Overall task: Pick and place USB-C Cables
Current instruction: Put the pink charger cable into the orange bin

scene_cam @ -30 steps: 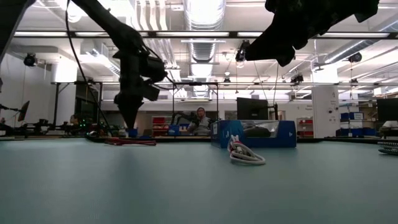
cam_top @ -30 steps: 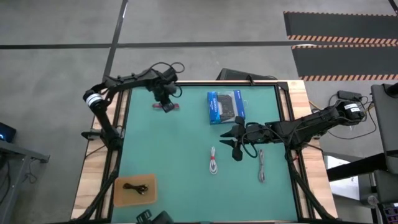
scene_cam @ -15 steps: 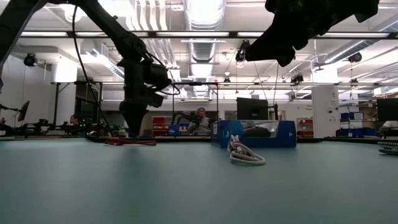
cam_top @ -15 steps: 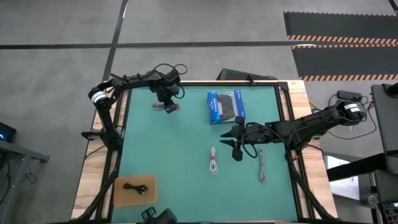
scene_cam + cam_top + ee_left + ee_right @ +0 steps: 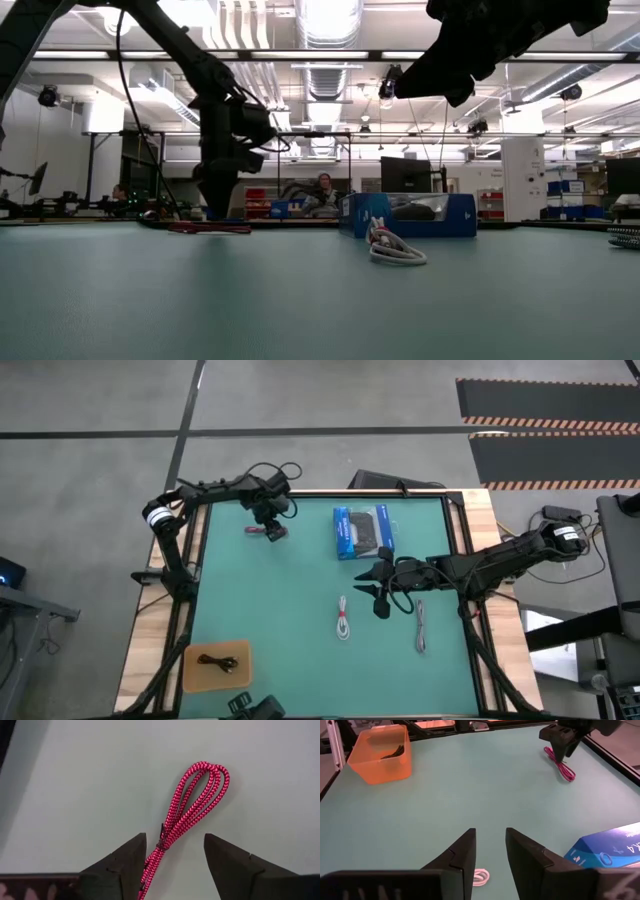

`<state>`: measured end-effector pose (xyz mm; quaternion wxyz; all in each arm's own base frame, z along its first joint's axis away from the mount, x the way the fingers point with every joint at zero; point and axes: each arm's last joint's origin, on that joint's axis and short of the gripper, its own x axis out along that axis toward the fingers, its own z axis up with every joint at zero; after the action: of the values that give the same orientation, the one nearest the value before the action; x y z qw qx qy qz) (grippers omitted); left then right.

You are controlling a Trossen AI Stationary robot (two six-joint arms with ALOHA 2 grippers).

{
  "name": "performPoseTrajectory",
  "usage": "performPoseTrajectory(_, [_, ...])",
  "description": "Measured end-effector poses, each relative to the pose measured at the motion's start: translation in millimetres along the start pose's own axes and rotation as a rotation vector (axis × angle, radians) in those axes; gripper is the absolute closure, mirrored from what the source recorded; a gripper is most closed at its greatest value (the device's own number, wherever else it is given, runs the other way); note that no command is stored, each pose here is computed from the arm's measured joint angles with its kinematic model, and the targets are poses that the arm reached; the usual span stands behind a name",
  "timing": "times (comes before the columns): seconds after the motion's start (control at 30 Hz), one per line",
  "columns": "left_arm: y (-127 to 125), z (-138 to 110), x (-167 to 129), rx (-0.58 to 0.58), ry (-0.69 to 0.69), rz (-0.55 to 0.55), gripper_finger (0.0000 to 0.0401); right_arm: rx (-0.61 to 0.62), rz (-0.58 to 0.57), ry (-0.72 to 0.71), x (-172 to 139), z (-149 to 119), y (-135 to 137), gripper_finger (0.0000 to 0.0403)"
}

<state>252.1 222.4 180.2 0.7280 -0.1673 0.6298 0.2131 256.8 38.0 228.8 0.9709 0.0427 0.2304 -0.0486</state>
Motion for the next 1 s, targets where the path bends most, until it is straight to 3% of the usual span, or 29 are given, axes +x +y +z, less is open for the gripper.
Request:
performPoseTrajectory(0.37, [0, 5, 3, -0.010, -0.068, 0.011, 0.0216, -0.003, 0.000, 0.002, 0, 0, 0, 0.0299])
performPoseTrajectory(1.0, [-2, -7, 23, -0.010, -0.016, 0.000, 0.0218, -0.003, 0.000, 0.004, 0, 0, 0, 0.0300])
